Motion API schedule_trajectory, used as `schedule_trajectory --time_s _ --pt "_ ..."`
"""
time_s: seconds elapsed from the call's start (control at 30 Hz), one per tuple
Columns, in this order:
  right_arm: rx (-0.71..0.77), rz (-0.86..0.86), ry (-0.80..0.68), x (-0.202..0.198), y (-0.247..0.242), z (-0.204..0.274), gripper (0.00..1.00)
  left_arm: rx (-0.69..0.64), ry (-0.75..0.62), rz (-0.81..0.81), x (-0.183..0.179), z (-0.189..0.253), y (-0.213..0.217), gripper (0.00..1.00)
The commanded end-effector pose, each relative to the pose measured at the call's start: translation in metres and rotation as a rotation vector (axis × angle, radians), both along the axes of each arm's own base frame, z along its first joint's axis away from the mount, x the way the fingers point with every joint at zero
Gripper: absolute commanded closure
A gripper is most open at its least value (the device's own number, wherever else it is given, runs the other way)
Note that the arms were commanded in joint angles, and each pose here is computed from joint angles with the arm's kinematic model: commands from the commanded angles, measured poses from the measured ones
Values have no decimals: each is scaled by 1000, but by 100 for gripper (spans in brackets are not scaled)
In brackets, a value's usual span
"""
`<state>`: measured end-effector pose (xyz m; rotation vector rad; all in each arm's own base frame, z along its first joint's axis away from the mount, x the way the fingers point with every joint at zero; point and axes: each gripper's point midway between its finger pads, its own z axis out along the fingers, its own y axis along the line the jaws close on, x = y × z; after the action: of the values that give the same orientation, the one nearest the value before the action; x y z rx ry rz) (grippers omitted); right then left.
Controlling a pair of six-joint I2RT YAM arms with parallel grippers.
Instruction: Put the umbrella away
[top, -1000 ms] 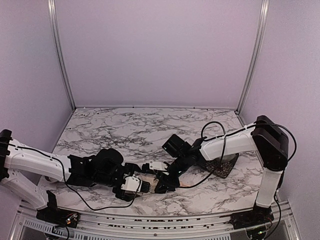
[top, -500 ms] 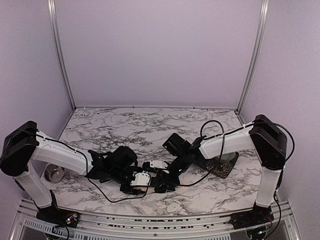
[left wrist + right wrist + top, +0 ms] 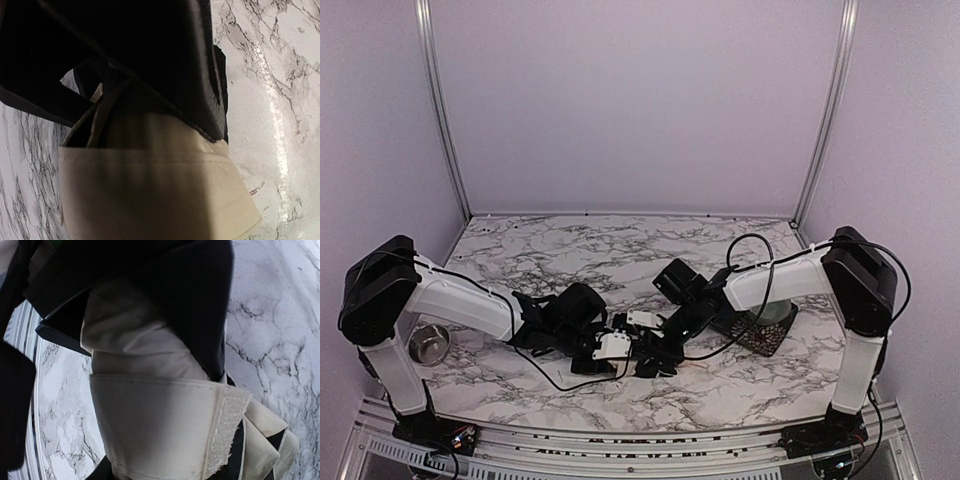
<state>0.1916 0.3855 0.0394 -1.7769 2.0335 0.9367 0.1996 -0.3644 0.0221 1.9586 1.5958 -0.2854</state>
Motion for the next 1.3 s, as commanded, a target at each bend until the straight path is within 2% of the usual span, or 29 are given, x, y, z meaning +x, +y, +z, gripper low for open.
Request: schedule_trajectory --time_s 0.0,0.03,0.17,0.23,0.33,0.47,0.57,0.87,1.0,1.27 --pt "-30 -99 -58 17 -8 5 53 221 176 47 -27 -59 43 100" --pt "-31 -111 -68 18 -10 7 45 219 180 57 -26 -59 43 100" --pt "-36 -170 -146 25 -24 23 26 182 147 142 -9 -52 40 100" --pt "-12 -200 -184 28 -28 37 20 148 127 196 2 -46 39 100" --pt "70 -258 -246 34 -30 66 18 95 79 279 19 -35 38 100" --pt "218 -409 -359 48 -39 106 17 -36 -52 398 48 -1 32 100" --pt "338 -498 -364 46 -48 121 17 -114 -140 436 62 30 31 100" --pt "600 -511 -331 31 -43 154 22 -196 -440 488 92 134 41 100" --pt "691 -463 -331 24 -28 169 24 -265 -523 473 92 184 40 100" --pt "754 -428 -371 31 -8 187 24 -235 -725 420 88 238 40 100"
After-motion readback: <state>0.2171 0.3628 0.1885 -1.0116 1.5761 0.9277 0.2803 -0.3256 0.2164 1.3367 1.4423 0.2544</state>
